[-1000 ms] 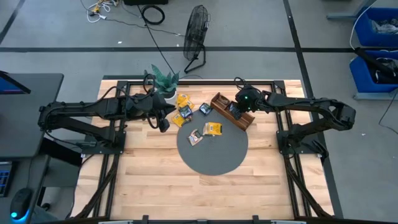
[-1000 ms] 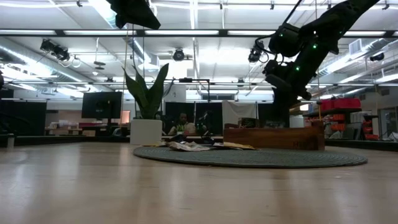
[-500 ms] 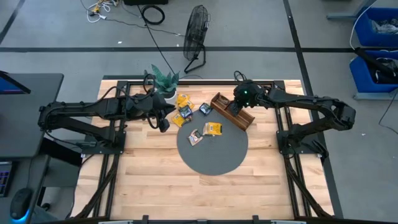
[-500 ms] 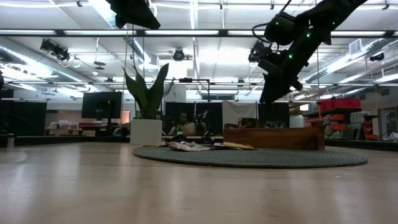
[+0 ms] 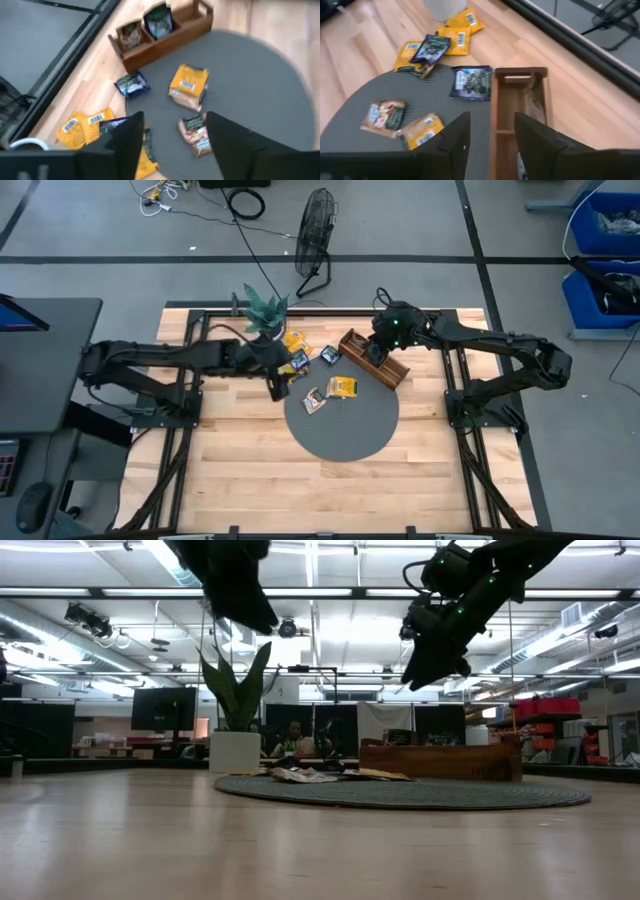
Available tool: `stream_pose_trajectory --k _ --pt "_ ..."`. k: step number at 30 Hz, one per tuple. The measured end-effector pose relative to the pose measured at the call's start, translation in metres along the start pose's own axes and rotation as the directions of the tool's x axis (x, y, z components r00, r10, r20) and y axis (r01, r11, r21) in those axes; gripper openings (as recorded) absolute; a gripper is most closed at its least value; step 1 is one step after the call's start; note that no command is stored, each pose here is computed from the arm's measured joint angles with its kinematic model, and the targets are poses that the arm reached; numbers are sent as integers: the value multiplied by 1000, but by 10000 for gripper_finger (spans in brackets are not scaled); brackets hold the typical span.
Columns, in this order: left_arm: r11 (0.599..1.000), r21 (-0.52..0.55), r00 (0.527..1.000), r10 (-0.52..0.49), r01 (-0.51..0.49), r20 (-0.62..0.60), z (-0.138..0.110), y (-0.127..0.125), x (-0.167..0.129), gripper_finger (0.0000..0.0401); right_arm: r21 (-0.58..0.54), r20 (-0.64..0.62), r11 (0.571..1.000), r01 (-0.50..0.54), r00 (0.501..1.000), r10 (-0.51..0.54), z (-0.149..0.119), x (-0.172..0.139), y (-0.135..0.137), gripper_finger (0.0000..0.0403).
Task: Pick & Place Tea
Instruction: Put the black tea bag into the middle section of the wooden organizer
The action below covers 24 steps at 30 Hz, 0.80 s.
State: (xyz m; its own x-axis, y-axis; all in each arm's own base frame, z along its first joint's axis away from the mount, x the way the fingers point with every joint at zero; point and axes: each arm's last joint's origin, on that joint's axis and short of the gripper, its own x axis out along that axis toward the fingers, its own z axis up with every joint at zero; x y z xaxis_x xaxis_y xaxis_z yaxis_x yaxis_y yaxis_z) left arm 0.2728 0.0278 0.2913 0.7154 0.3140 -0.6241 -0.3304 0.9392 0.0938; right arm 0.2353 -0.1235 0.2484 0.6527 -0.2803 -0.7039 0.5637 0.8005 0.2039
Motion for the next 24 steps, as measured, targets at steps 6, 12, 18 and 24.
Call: stream_pose_trajectory --k 6,12,18,24 --pt "978 209 998 24 -10 -65 -7 -6 37 285 24 -30 992 -126 991 127 -1 0 4 160" --pt "917 398 989 35 25 -142 -19 -12 71 274 16 -44 983 -183 982 184 -2 0 9 160" --pt "911 411 975 67 26 -210 -29 -1 96 258 -8 -67 970 -241 968 240 -5 0 21 160" --pt "952 306 963 96 -16 -251 -38 18 119 254 -41 -85 960 -277 958 273 -10 -1 34 160"
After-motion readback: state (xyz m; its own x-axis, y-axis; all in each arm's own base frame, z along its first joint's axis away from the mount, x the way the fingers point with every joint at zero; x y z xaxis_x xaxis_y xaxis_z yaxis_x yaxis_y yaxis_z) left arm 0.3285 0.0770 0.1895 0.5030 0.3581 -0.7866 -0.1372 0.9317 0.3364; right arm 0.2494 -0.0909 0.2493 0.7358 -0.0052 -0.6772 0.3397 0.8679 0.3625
